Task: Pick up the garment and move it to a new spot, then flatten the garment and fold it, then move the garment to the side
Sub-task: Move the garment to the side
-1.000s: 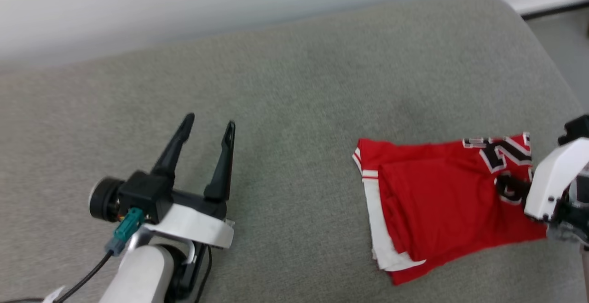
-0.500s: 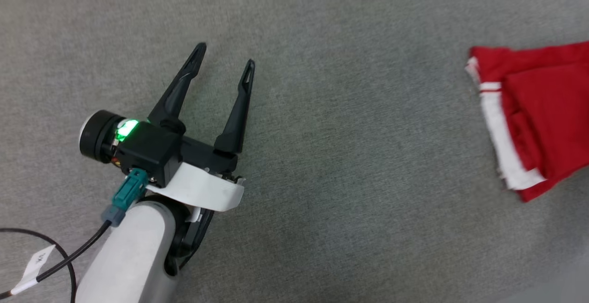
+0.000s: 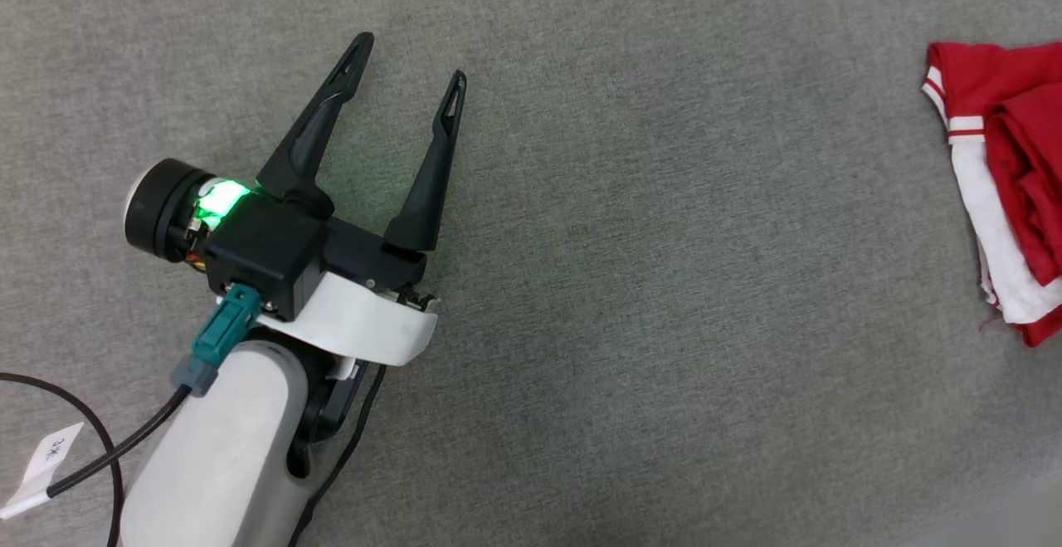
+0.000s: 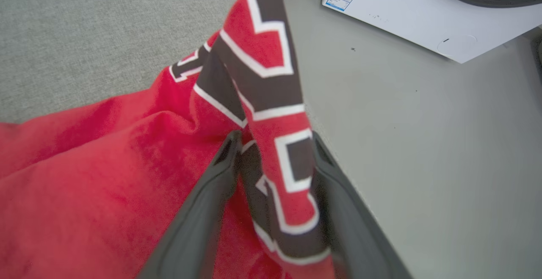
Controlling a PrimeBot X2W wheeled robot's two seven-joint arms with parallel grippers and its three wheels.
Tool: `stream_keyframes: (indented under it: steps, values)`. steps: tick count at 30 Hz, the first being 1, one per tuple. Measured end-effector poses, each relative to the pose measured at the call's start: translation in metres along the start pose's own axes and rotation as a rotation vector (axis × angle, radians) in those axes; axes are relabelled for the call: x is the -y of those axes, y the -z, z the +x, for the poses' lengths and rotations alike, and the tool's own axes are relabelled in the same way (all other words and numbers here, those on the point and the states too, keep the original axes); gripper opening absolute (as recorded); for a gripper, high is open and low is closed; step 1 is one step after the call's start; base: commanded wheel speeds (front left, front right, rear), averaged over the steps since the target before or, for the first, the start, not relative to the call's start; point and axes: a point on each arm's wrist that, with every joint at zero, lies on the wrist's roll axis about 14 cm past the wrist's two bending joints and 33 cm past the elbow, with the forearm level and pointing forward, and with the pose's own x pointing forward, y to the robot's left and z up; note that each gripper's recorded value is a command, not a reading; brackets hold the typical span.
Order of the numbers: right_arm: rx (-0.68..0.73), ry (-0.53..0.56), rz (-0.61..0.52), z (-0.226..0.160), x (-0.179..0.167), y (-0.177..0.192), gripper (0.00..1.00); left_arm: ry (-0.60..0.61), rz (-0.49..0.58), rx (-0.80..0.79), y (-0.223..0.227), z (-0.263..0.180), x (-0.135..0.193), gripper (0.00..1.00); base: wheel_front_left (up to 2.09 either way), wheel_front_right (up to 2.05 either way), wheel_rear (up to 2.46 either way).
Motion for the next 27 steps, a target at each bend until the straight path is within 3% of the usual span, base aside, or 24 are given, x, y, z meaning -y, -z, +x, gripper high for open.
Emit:
stream_keyframes:
  steps: [6, 14, 20, 27]
  values:
    - [0.124, -0.005, -0.025, -0.015, 0.003, -0.021, 1.0, -0.044, 0.004, -0.006, -0.007, -0.011, -0.003, 1.0, 0.0, 0.0, 0.0]
    - [0.316, -0.074, -0.043, -0.062, -0.003, -0.031, 1.0, -0.137, -0.02, -0.001, -0.026, -0.041, 0.0, 1.0, 0.0, 0.0, 0.0]
    - [0.434, -0.188, -0.001, -0.105, -0.034, -0.022, 1.0, -0.222, -0.026, -0.001, -0.041, -0.071, 0.001, 1.0, 0.0, 0.0, 0.0]
    - [0.511, -0.363, 0.051, -0.148, -0.097, -0.011, 1.0, -0.351, -0.029, 0.004, -0.051, -0.111, -0.015, 1.0, 0.0, 0.0, 0.0]
